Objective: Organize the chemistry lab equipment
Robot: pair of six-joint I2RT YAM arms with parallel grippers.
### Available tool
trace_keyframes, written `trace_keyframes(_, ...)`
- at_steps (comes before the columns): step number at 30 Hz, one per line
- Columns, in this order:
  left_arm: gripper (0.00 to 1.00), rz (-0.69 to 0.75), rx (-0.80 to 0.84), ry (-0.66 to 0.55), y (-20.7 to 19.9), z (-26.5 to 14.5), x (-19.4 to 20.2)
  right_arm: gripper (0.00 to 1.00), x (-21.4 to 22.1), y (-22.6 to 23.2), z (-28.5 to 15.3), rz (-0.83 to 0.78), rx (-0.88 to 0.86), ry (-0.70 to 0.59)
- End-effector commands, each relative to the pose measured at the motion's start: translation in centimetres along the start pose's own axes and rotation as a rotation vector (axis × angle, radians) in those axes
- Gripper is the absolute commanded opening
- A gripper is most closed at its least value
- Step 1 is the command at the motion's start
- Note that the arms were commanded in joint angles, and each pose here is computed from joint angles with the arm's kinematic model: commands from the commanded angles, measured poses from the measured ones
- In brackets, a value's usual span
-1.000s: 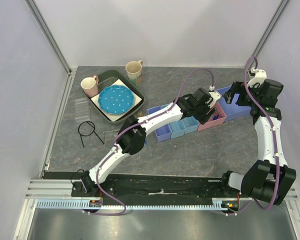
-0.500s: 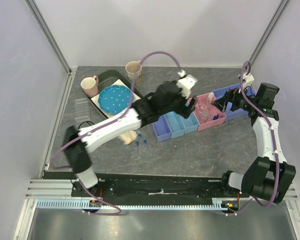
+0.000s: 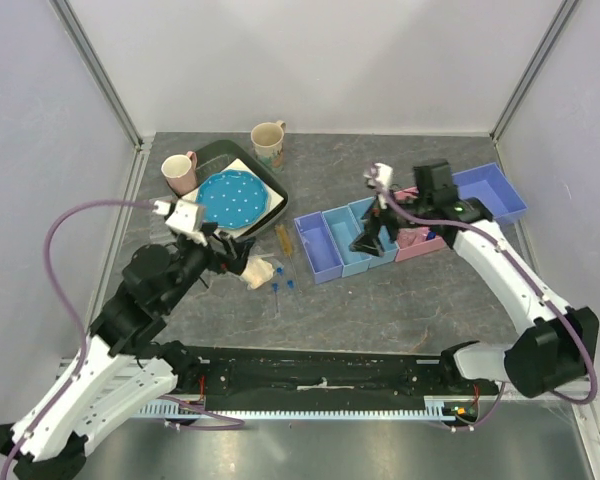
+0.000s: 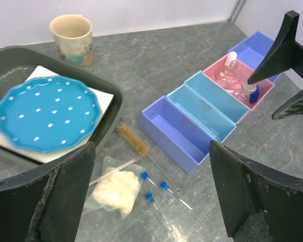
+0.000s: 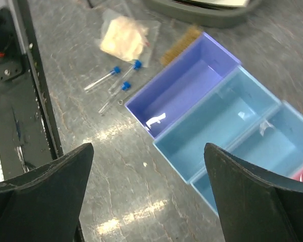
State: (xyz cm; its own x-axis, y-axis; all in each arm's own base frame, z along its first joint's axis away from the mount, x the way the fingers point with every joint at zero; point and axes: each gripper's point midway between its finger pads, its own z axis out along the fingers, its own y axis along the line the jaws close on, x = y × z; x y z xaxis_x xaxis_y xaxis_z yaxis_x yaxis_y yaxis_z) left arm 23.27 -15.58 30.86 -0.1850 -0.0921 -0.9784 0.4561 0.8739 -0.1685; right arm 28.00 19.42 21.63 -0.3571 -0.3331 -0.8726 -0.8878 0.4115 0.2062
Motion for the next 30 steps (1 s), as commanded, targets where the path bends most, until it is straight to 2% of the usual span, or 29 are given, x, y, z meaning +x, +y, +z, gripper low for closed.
trace_keyframes(1, 1.0, 0.057, -0.126, 0.044, 3.4, -2.6, 3.2, 0.98, -1.0, 2.6, 3.4, -0.182, 0.007, 0.187)
trace_keyframes(2, 1.0, 0.058, -0.139, 0.037, 3.9, -3.2, 3.9, 0.98, -1.5, 5.1, 5.8, -0.238, -0.05, 0.227)
trace_keyframes(5, 1.0, 0.037, -0.181, 0.029, 4.9, -4.0, 5.3, 0.98, -1.6, 7.7, 9.9, -0.289, -0.072, 0.305)
trace_keyframes(11, 0.99, 0.029, -0.208, 0.015, 5.4, -4.1, 5.6, 0.98, -0.5, 8.9, 16.8, -0.297, -0.038, 0.401)
trace_keyframes(14, 0.99, 0.049, -0.238, 0.037, 6.0, -4.0, 6.0, 0.98, -0.2, 8.6, 19.6, -0.238, 0.04, 0.416)
trace_keyframes(16, 0.99, 0.052, -0.258, 0.043, 6.3, -4.0, 6.1, 0.98, 0.3, 6.7, 21.1, -0.213, 0.183, 0.431)
trace_keyframes(18, 0.98, 0.054, -0.258, 0.042, 6.3, -4.1, 6.1, 0.98, -0.3, 5.4, 21.8, -0.175, 0.295, 0.412)
trace_keyframes(24, 0.98, 0.052, -0.258, 0.025, 6.4, -4.3, 5.9, 0.96, 0.6, 4.3, 23.7, -0.11, 0.364, 0.413)
trace_keyframes(30, 0.98, 0.056, -0.26, 0.023, 6.5, -4.4, 5.8, 0.8, 2.2, 3.1, 24.5, -0.104, 0.404, 0.451)
